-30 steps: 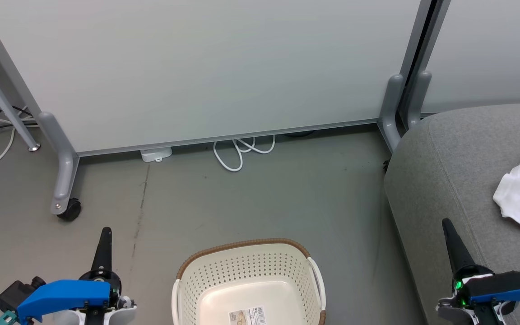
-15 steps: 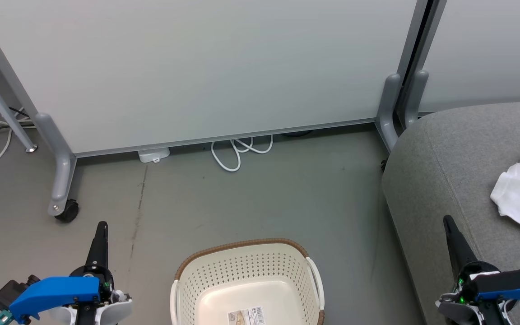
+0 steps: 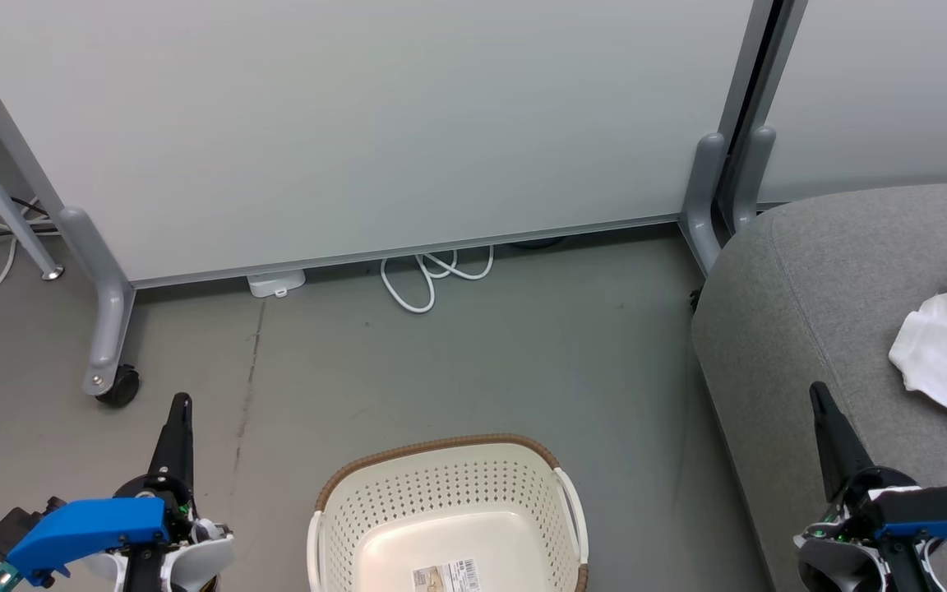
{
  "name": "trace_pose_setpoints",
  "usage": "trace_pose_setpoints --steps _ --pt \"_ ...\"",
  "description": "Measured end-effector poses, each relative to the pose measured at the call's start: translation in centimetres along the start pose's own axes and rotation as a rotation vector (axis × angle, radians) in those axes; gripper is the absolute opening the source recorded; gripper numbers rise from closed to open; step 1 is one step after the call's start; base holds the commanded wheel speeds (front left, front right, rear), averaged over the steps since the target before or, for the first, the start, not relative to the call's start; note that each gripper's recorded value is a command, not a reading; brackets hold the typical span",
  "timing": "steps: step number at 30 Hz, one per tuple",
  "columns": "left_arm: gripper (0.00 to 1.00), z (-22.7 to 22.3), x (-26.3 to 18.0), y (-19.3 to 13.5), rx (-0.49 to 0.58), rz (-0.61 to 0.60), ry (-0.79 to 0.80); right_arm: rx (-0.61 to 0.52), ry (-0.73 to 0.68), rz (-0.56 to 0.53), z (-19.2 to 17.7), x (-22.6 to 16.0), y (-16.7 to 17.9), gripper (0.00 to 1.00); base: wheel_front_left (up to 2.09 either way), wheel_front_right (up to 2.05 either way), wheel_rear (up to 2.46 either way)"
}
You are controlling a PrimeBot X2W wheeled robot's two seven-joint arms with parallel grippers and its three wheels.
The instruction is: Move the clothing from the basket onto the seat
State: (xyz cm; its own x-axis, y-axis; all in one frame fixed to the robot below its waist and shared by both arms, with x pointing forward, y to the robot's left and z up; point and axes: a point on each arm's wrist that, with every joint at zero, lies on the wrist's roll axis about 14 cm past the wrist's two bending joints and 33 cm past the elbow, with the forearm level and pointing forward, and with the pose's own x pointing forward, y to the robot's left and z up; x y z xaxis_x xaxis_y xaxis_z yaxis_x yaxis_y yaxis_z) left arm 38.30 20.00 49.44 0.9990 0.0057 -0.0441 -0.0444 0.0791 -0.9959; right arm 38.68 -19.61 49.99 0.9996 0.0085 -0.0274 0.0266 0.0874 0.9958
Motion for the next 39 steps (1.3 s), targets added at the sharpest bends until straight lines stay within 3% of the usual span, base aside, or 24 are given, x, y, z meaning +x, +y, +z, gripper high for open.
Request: trace_pose_setpoints --steps 14,39 --pt "0.0 0.12 0.37 -0.89 -0.081 -0.031 0.003 0.091 -0.01 0.015 0.35 0.01 0.32 0.0 0.0 0.0 0.0" --pt "0.0 0.12 0.41 -0.98 -0.081 -0.034 0.003 0.093 -0.01 0.018 0.35 0.05 0.4 0.0 0.0 0.0 0.0"
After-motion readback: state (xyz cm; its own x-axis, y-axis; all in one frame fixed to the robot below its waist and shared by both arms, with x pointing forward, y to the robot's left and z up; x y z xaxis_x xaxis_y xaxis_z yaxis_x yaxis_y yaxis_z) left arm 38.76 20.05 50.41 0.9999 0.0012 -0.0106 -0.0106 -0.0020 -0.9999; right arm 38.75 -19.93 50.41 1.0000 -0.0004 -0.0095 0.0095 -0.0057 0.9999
